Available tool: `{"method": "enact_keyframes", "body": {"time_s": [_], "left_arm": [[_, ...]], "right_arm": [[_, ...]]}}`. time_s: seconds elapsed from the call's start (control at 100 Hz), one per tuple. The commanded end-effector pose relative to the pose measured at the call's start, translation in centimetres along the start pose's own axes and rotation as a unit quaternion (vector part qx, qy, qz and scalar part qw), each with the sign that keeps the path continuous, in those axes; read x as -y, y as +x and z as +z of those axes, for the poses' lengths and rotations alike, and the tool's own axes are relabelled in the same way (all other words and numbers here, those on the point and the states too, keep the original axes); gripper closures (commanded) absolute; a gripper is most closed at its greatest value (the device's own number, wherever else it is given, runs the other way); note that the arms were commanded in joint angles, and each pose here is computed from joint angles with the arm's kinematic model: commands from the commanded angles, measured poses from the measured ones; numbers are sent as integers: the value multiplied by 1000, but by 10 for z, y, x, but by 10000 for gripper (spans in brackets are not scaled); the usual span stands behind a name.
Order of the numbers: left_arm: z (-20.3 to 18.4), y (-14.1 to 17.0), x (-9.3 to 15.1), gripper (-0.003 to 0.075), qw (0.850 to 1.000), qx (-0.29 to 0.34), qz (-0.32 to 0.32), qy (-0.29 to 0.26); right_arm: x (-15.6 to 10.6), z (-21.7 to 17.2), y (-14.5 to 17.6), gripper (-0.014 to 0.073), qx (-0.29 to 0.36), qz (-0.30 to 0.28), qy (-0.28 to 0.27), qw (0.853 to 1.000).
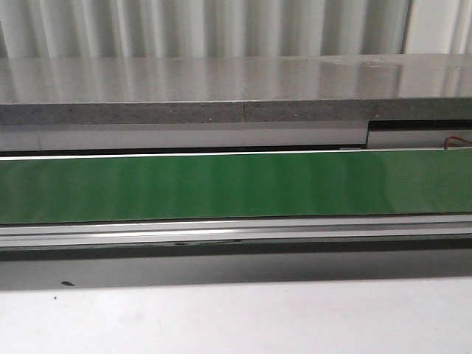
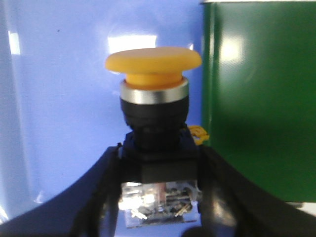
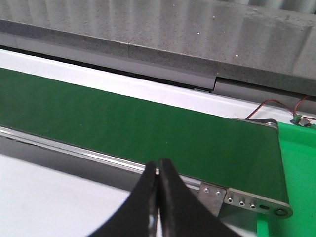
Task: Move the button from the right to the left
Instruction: 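Lift the button with the left gripper over the blue tray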
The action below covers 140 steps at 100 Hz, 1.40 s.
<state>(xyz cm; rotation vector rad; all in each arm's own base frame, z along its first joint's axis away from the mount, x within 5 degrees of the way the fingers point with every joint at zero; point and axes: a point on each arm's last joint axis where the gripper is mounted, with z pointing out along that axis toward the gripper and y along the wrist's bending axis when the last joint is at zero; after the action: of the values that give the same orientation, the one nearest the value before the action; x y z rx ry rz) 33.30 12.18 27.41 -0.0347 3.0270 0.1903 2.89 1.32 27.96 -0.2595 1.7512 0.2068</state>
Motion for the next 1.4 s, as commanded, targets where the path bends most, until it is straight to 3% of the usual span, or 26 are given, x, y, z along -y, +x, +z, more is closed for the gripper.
{"method": "enact_keyframes", "body": {"time_s": [0.0, 0.2, 0.52, 0.7, 0.8, 0.97, 1.04, 1.29, 1.39], "left_arm": [[-13, 4, -13, 651, 1000, 19, 12, -9], [19, -4, -31, 651, 1000, 13, -7, -3], [73, -15, -30, 649, 999, -37, -1, 18], [81, -16, -30, 640, 999, -46, 0, 21], [81, -16, -30, 564, 999, -46, 0, 21], [81, -16, -30, 281, 999, -46, 0, 20], [81, -16, -31, 211, 999, -46, 1, 19], [59, -28, -35, 211, 1000, -8, -14, 15], [38, -33, -34, 272, 999, 35, -28, 26]], "right_arm": [[1, -3, -13, 664, 43, -8, 4, 999], [1, -2, -13, 664, 43, -8, 4, 999], [1, -2, -13, 664, 43, -8, 4, 999], [1, -2, -13, 664, 43, -8, 4, 999], [1, -2, -13, 664, 43, -8, 4, 999], [1, -2, -13, 664, 43, -8, 4, 999], [1, -2, -13, 664, 43, -8, 4, 999], [1, -2, -13, 664, 43, -8, 4, 999], [1, -2, -13, 664, 43, -8, 4, 999]]}}
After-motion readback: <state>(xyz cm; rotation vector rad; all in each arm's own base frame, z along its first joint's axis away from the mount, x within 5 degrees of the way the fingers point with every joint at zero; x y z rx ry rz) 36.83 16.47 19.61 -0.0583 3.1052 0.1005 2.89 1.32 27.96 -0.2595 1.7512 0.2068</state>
